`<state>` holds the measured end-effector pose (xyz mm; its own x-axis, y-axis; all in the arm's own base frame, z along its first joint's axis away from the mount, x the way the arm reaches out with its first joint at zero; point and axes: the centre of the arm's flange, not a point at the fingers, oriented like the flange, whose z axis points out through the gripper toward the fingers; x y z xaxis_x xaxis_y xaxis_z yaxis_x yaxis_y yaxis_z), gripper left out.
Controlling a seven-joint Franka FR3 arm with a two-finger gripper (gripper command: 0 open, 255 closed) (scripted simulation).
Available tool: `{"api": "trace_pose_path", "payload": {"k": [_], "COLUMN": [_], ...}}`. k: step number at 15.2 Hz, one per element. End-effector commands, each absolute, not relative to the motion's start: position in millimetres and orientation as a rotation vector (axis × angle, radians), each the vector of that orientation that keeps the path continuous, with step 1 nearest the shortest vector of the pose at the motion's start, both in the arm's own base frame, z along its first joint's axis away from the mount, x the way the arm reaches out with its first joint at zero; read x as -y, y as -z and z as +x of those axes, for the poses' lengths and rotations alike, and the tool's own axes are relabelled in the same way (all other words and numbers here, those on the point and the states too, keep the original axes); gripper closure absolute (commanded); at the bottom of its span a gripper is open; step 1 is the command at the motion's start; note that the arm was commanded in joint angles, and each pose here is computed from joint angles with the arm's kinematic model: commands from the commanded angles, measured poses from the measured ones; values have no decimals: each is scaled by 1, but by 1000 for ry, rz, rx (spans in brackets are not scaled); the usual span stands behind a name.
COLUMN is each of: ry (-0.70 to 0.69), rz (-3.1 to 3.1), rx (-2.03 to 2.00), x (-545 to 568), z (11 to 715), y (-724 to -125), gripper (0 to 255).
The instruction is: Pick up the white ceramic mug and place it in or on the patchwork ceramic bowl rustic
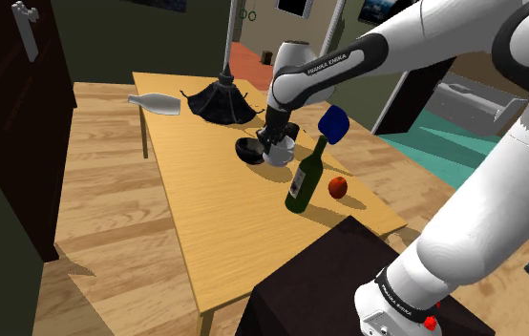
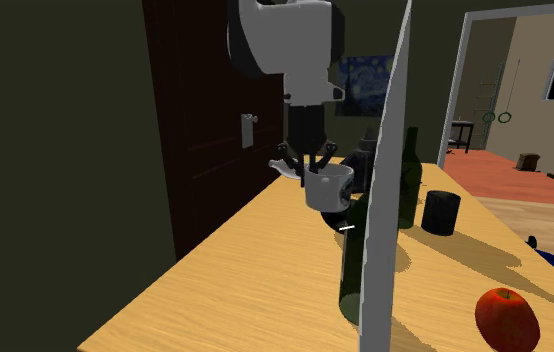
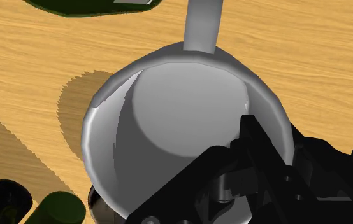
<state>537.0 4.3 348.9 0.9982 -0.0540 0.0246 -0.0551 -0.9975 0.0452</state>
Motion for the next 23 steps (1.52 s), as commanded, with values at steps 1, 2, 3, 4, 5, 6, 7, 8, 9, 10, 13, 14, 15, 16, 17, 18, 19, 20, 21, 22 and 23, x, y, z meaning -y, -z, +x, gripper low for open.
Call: {"api": "trace_pose_path", "payload": {"k": [1, 2, 3, 4, 5, 6, 7, 8, 9, 10, 13, 14, 15, 16, 17, 18, 19, 20, 21, 22, 23], "ry": [-36, -36, -36, -36, -36, -36, -36, -36, -36, -36, -36, -36, -36, -36, -36, -36, -36, -36, -36, -36, -36], "rz": [3094, 3094, 3094, 3094, 3094, 3094, 3094, 3094, 3094, 3094, 3094, 3094, 3094, 3094, 3094, 3094, 3094, 3094, 3094, 3094, 3094], "rx": [84, 84, 84, 84, 84, 84, 84, 84, 84, 84, 84, 84, 84, 84, 84, 84, 84, 84, 84, 84, 84], "x": [7, 12, 17, 23, 28, 33, 38, 43, 49, 54, 69, 75, 79, 79, 79, 79, 79, 79, 79, 79, 79], "z": [562, 575, 587, 599, 611, 623, 635, 647, 659, 671, 708, 720, 731, 731, 731, 731, 730, 730, 730, 730, 730], "y": [-348, -349, -349, -350, -351, -351, -352, -352, -353, -353, -355, -356, -356, -351, -346, -340, -335, -330, -324, -319, -314], "gripper": [255, 255, 255, 255, 255, 255, 255, 255, 255, 255, 255, 255, 255, 255, 255, 255, 255, 255, 255, 255, 255]}}
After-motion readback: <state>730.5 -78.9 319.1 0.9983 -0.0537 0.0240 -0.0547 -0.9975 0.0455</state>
